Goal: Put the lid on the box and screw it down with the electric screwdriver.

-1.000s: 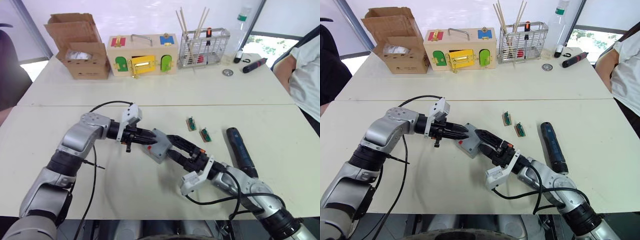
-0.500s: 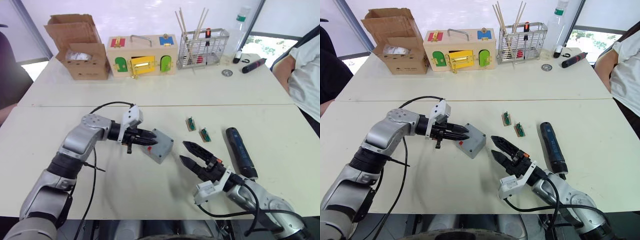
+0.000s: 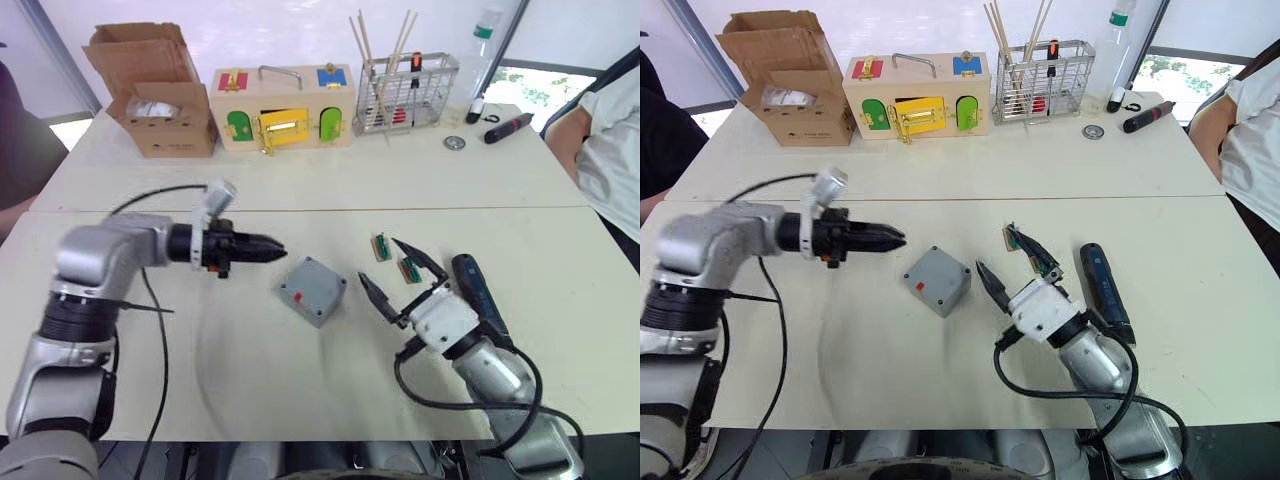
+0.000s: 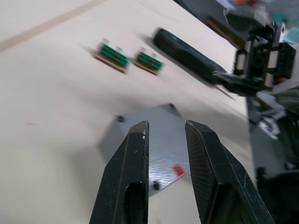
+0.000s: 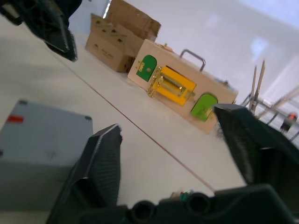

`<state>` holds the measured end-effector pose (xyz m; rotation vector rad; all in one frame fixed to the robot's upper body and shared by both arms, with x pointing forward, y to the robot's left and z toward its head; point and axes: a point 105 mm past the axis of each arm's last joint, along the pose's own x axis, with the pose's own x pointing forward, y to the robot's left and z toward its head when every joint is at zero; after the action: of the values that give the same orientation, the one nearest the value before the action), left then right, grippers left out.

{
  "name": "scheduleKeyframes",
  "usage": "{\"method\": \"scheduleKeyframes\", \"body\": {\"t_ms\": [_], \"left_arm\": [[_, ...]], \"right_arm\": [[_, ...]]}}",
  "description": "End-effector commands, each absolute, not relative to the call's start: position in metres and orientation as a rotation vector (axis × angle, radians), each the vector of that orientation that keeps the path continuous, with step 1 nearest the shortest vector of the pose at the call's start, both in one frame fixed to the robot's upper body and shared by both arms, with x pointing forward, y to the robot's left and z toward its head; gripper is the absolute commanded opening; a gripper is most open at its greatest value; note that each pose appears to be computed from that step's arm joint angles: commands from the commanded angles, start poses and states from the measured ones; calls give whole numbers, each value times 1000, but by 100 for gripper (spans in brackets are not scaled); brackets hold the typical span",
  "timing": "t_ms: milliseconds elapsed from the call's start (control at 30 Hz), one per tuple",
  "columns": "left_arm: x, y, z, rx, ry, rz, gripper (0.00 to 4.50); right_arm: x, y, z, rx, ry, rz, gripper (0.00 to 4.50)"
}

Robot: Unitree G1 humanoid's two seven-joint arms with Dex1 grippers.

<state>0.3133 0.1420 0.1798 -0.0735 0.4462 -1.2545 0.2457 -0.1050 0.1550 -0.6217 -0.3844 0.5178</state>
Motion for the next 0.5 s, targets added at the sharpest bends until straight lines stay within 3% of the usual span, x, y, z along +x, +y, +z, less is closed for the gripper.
{"method": "scheduleKeyframes", "body": {"t_ms": [33,167,500], "left_arm": [[327,162,174,35,426,-1154,119],[346,168,145,222,417,-1064,119],[354,140,114,226,389,-1129,119]], "right_arm": [[246,-108,164,-469,-342,517,205],[243,-101,144,-293,-174,590,13],[232,-94,120,-143,78,710,5]]}}
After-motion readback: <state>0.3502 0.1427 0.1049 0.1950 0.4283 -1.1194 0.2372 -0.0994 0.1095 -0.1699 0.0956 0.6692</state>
